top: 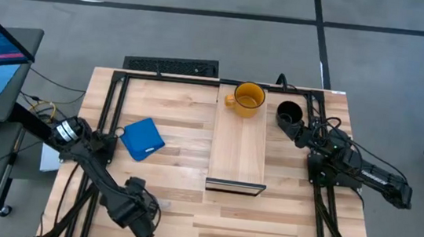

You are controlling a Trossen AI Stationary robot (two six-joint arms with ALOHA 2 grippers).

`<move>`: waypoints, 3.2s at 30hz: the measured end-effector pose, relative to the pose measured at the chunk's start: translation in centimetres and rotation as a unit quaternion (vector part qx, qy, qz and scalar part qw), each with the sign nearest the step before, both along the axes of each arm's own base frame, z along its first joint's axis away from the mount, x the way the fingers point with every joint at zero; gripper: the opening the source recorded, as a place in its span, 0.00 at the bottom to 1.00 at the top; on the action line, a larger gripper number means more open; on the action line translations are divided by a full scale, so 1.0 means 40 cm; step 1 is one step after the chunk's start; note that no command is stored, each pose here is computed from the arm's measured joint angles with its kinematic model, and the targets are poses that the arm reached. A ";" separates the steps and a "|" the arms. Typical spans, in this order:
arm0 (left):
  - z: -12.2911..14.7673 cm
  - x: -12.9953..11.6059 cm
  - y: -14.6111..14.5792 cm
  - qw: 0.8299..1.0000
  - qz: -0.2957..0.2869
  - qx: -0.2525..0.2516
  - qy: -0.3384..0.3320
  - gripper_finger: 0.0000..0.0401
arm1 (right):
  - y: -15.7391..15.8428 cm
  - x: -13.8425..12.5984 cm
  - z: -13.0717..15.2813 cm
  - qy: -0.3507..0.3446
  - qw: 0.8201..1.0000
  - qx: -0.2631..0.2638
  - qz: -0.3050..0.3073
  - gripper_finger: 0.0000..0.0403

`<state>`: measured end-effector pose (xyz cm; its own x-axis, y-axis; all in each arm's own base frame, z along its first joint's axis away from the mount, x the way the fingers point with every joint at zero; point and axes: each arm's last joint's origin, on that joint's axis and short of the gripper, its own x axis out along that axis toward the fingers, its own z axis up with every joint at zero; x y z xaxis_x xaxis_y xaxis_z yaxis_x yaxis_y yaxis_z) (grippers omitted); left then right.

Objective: Stack small to large cups/mugs on shelf
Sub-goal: Put the gray mug on the shelf

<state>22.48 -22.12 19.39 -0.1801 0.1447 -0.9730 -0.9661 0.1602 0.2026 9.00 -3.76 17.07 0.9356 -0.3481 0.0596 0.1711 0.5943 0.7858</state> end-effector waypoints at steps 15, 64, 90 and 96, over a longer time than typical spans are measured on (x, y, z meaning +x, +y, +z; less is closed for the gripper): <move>0.063 0.030 0.085 0.995 0.007 0.051 -0.081 0.02 | 0.000 0.000 0.000 0.000 1.000 0.000 0.000 0.08; 0.437 0.194 0.593 0.839 -0.251 0.071 -0.477 0.02 | 0.000 0.001 -0.010 0.020 1.000 0.007 -0.001 0.08; 0.387 0.413 0.697 0.900 -0.323 0.012 -0.293 0.02 | -0.001 0.001 -0.011 0.023 1.000 0.008 -0.001 0.08; 0.370 0.426 0.698 0.902 -0.322 0.006 -0.289 0.02 | -0.001 0.001 -0.011 0.023 1.000 0.008 -0.001 0.08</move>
<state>39.52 5.82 34.21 0.4810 0.0503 -0.8753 -0.6189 0.7266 -0.2983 9.05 -3.78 16.62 0.9367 -0.3499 0.0112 0.2078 0.5816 0.7865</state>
